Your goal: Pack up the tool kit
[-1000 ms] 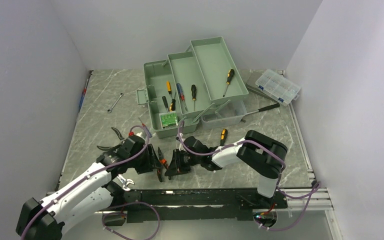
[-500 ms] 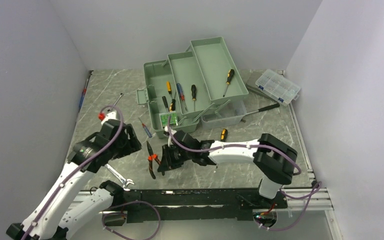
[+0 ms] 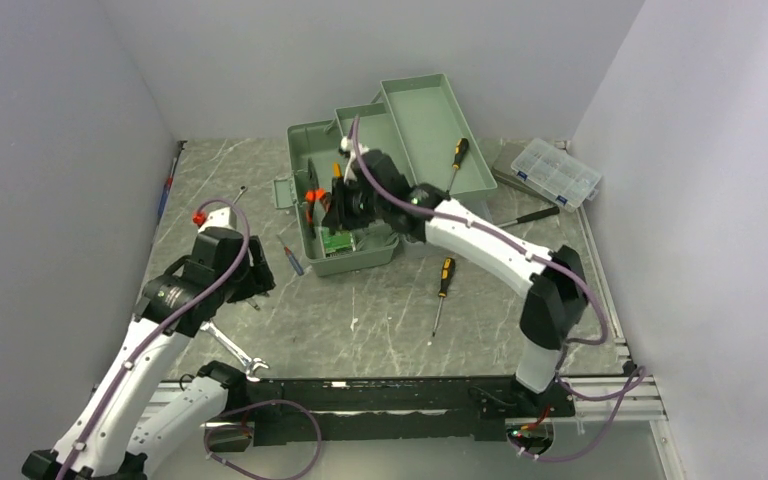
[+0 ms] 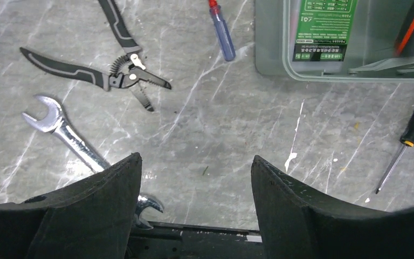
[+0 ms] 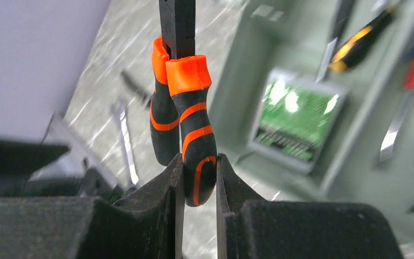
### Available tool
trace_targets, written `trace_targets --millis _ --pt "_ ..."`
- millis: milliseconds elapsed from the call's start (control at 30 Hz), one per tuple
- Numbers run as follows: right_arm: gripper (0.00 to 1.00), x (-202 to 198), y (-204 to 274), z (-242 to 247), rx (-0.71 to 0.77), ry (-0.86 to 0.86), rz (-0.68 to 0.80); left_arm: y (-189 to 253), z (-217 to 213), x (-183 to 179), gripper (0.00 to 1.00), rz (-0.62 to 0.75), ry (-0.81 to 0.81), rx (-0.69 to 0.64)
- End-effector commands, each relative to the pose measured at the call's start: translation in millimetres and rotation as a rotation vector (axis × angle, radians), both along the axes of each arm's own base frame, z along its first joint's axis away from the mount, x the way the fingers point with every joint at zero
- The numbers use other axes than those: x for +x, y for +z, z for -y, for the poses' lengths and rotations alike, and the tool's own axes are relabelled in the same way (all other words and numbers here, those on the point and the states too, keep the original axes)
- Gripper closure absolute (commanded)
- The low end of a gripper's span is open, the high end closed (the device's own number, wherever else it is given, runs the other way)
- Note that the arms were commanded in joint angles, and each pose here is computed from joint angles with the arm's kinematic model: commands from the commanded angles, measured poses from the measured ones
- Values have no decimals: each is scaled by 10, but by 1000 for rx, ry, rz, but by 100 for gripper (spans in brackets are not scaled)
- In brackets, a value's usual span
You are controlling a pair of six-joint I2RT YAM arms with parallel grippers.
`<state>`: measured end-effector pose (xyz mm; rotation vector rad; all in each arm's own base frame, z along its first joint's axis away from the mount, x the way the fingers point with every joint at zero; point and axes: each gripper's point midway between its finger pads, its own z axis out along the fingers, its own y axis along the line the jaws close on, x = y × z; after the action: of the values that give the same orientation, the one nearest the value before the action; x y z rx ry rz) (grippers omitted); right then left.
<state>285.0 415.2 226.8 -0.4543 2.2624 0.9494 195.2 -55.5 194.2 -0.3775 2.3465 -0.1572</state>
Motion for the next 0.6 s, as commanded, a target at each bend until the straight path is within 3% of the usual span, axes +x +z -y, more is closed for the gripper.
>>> trace_targets --millis 0,233,433,467,567 --pt "100 604 5 212 -161 -103 95 75 203 294 23 88 -88 -32" --pt "100 1292 -398 288 -378 -236 120 56 332 744 22 110 -88 -69" --pt "100 1625 -544 180 -416 -276 153 -90 349 1206 24 70 -71 -106" --pt "98 1659 -581 178 -419 -284 153 -123 353 1268 25 56 -68 -109" --pt "75 1674 -688 148 -402 -278 134 -219 395 1437 25 26 -68 -114"
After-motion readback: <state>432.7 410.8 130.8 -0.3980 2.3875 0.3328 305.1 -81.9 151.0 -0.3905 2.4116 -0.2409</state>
